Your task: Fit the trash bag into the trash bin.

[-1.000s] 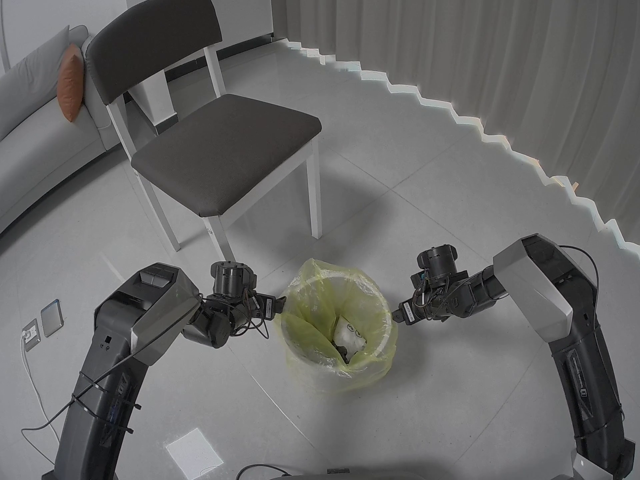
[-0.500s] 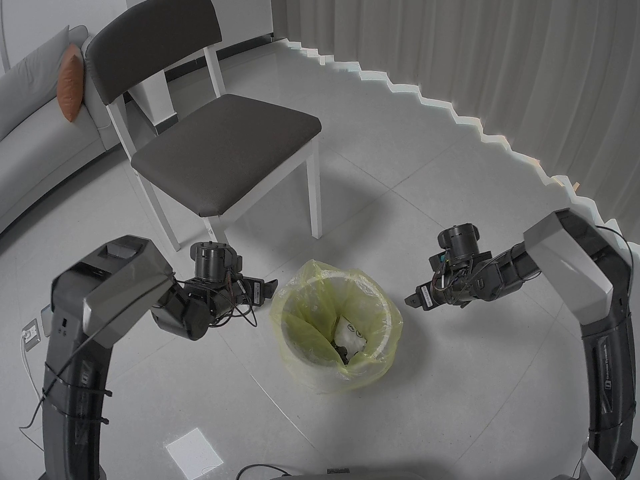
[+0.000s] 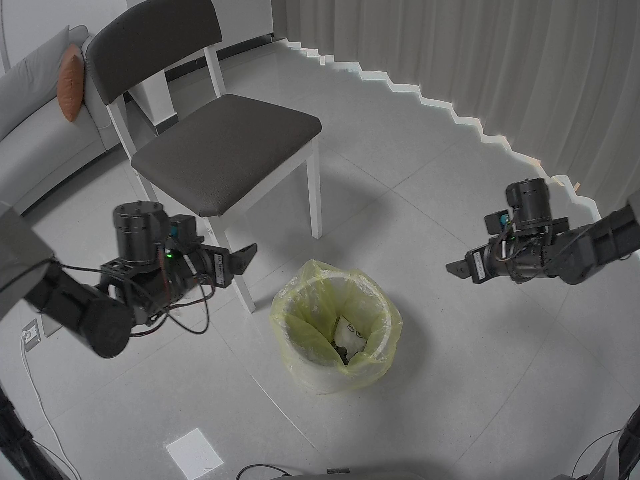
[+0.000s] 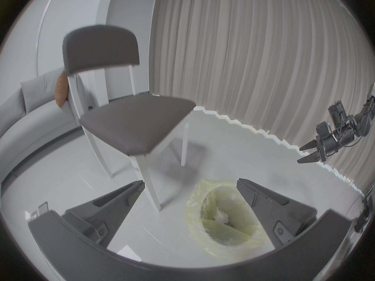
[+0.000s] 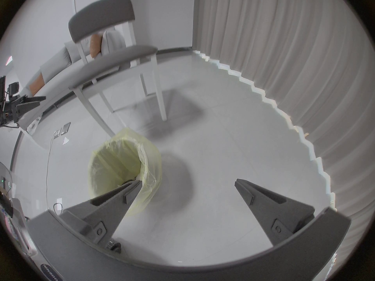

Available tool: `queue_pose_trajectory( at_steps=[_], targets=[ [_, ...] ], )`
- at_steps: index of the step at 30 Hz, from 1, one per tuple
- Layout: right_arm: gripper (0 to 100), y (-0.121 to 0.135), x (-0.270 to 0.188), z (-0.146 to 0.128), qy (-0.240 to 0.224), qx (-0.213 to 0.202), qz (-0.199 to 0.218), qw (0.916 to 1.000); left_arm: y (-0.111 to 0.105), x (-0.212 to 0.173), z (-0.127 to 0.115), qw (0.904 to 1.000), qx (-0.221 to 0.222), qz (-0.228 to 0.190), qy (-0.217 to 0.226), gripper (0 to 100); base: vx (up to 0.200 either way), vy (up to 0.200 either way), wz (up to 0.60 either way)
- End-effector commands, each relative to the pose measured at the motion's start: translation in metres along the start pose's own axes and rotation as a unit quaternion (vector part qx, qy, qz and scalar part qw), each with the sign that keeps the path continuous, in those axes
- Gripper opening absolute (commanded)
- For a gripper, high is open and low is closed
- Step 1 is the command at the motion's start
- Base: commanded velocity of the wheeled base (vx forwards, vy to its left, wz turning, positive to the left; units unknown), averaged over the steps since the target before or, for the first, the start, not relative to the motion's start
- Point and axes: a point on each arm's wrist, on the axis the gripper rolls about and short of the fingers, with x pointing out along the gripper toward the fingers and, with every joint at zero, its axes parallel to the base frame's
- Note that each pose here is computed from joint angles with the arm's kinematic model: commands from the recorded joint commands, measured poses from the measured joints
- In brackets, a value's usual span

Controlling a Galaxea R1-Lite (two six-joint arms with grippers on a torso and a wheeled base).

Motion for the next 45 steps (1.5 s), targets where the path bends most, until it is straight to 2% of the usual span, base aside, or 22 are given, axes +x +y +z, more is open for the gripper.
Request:
queue_pose_trajectory(
  at_steps=[1,4,6,7,9,10,11,12,14,20,22,25,28,29,32,33,37,40,41,42,45],
  targets=[
    [100,-0.02,-0.165,-0.017,-0.133,0.035,-0.06,0.9887,0.012,-0.15,0.039,0.9921,-0.014,0.026,-0.122,100,0.0,0.0,0.0],
    [100,-0.021,-0.209,-0.043,-0.169,0.068,-0.065,0.9811,0.014,-0.185,0.038,0.9878,-0.047,0.034,-0.145,100,0.0,0.0,0.0],
    [100,-0.02,-0.233,-0.063,-0.193,0.083,-0.067,0.9753,0.012,-0.203,0.028,0.9878,-0.058,0.031,-0.141,100,0.0,0.0,0.0],
    [100,-0.02,-0.233,-0.063,-0.193,0.083,-0.067,0.9753,0.012,-0.203,0.028,0.9878,-0.058,0.031,-0.141,100,0.0,0.0,0.0],
    [100,-0.017,-0.267,-0.092,-0.238,0.084,-0.076,0.9646,0.008,-0.229,0.017,0.9867,-0.056,0.024,-0.151,100,0.0,0.0,0.0],
    [100,-0.017,-0.267,-0.092,-0.238,0.084,-0.076,0.9646,0.008,-0.229,0.017,0.9867,-0.056,0.024,-0.151,100,0.0,0.0,0.0],
    [100,-0.014,-0.288,-0.114,-0.273,0.085,-0.078,0.9552,0.006,-0.248,0.012,0.9841,-0.054,0.022,-0.168,100,0.0,0.0,0.0],
    [100,-0.013,-0.291,-0.119,-0.279,0.086,-0.08,0.9531,0.006,-0.251,0.011,0.984,-0.054,0.022,-0.168,100,0.0,0.0,0.0],
    [100,-0.008,-0.307,-0.153,-0.307,0.088,-0.082,0.9439,0.005,-0.274,0.0,0.98,-0.053,0.029,-0.19,100,0.0,0.0,0.0],
    [100,0.002,-0.324,-0.21,-0.321,0.111,-0.088,0.9364,0.003,-0.309,-0.031,0.9701,-0.049,0.064,-0.229,100,0.0,0.0,0.0],
    [100,0.004,-0.325,-0.218,-0.321,0.115,-0.094,0.9353,0.003,-0.313,-0.037,0.9685,-0.048,0.069,-0.234,100,0.0,0.0,0.0],
    [100,0.016,-0.331,-0.246,-0.331,0.116,-0.076,0.9335,-0.001,-0.327,-0.06,0.9618,-0.039,0.079,-0.259,100,0.0,0.0,0.0],
    [100,0.018,-0.329,-0.252,-0.322,0.129,-0.076,0.9349,-0.004,-0.332,-0.072,0.9588,-0.035,0.084,-0.269,100,0.0,0.0,0.0],
    [100,0.018,-0.322,-0.256,-0.309,0.141,-0.069,0.9379,-0.007,-0.336,-0.089,0.9578,-0.031,0.094,-0.27,100,0.0,0.0,0.0],
    [100,0.018,-0.311,-0.263,-0.292,0.146,-0.069,0.9428,-0.011,-0.341,-0.102,0.9579,-0.029,0.093,-0.27,100,0.0,0.0,0.0],
    [100,0.018,-0.296,-0.271,-0.284,0.147,-0.072,0.9447,-0.012,-0.341,-0.116,0.9633,-0.035,0.097,-0.248,100,0.0,0.0,0.0],
    [100,0.017,-0.292,-0.268,-0.34,0.151,-0.063,0.9261,-0.01,-0.337,-0.125,0.9686,-0.043,0.1,-0.223,100,0.0,0.0,0.0],
    [100,0.017,-0.291,-0.268,-0.344,0.148,-0.063,0.925,-0.011,-0.338,-0.136,0.9743,-0.038,0.082,-0.206,100,0.0,0.0,0.0],
    [100,0.017,-0.291,-0.268,-0.344,0.145,-0.064,0.9256,-0.01,-0.334,-0.146,0.9829,-0.024,0.096,-0.156,100,0.0,0.0,0.0],
    [100,0.017,-0.291,-0.268,-0.343,0.139,-0.067,0.9266,-0.01,-0.334,-0.147,0.9833,-0.024,0.102,-0.148,100,0.0,0.0,0.0],
    [100,0.017,-0.29,-0.268,-0.34,0.124,-0.081,0.9285,-0.008,-0.335,-0.144,0.9771,-0.03,0.132,-0.164,100,0.0,0.0,0.0]
  ],
)
